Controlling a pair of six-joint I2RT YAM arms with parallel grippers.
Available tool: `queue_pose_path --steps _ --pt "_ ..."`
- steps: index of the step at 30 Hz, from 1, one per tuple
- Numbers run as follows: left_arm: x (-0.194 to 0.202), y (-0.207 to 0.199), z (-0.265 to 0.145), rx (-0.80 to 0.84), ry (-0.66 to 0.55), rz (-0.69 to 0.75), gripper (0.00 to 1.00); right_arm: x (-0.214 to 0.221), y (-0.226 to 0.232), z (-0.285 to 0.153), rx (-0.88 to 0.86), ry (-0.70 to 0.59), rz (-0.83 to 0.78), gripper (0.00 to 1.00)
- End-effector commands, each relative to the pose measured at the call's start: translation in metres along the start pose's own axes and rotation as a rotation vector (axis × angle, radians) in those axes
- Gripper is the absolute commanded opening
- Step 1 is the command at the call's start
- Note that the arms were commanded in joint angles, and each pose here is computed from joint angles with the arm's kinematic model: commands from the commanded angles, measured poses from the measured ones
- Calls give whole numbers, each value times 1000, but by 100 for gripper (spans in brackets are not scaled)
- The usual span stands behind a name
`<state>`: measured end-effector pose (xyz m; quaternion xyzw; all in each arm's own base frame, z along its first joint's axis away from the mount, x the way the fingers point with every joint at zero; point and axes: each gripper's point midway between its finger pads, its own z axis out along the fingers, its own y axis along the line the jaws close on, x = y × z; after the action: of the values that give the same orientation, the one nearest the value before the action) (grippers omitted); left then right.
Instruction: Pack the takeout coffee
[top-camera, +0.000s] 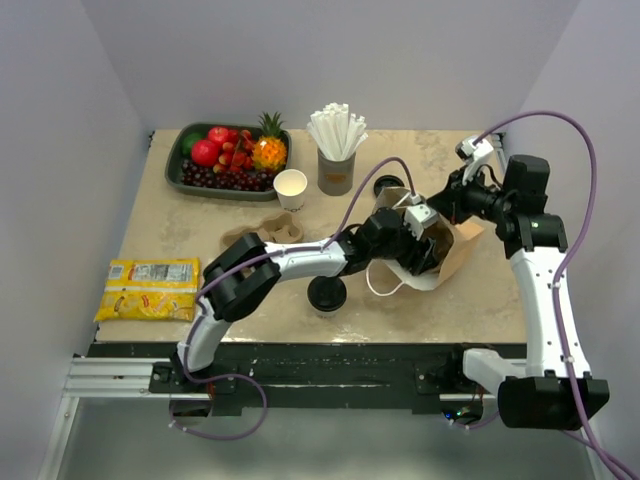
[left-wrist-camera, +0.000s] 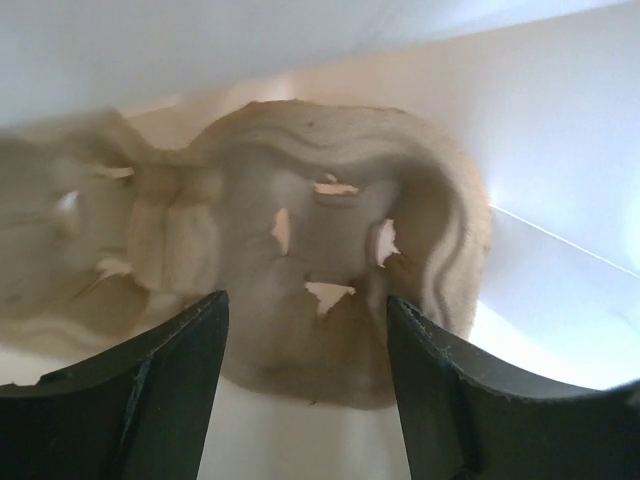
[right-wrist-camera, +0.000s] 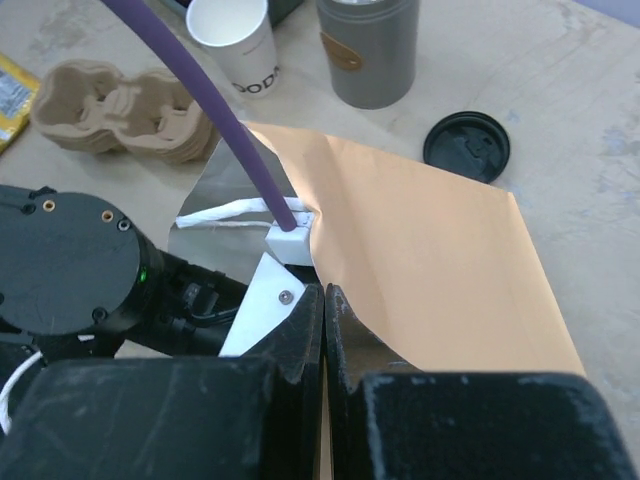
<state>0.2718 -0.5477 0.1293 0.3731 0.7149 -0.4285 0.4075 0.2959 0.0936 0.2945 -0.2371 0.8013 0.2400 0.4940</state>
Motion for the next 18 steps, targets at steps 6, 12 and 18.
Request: queue_pose_path --steps 6,12,18 --pt "-24 116 17 -548 -114 -134 50 -6 48 -13 -200 68 109 0" --pt "-37 138 18 -560 -165 -148 44 -13 56 -21 -247 113 97 0" --pt "-54 104 30 -333 -177 -81 45 -14 51 -19 -238 120 106 0"
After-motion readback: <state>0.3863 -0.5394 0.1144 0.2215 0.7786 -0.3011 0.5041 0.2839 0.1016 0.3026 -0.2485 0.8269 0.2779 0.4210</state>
